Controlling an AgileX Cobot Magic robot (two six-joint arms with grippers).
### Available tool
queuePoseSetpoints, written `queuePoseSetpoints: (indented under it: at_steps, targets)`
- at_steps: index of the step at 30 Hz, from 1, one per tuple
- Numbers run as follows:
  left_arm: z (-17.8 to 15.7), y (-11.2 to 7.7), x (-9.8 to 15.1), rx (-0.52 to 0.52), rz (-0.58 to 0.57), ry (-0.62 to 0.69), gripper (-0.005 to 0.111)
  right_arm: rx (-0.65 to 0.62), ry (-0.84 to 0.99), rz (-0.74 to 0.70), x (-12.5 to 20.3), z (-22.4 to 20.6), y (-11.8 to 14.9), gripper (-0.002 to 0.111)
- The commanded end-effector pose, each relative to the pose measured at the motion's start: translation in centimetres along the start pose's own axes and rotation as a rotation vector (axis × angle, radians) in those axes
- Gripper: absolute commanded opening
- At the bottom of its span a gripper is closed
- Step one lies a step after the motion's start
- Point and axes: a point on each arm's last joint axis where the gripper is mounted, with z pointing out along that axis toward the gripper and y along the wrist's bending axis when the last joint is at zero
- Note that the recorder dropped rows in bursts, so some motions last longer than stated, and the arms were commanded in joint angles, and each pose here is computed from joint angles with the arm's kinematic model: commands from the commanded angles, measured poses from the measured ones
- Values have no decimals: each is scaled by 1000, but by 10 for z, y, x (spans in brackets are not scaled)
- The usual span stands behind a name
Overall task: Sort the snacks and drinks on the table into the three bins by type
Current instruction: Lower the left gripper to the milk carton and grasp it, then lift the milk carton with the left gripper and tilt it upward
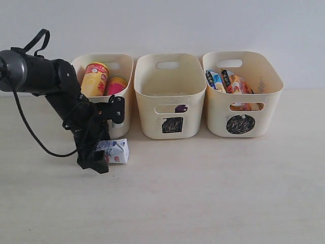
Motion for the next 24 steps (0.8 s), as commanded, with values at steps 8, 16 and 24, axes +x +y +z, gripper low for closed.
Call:
queuePoseSetpoints:
  at_steps: [8, 16, 24]
  targets:
    - [-2, 7, 0, -56, 14, -7, 5, -2, -9, -1, 0, 0, 0, 0]
    - [-22, 11, -5, -121, 22, -26, 4, -2, -9, -1, 0, 0, 0, 0]
    - [-46, 8, -10, -130, 16, -43, 4, -2, -9, -1, 0, 0, 0, 0]
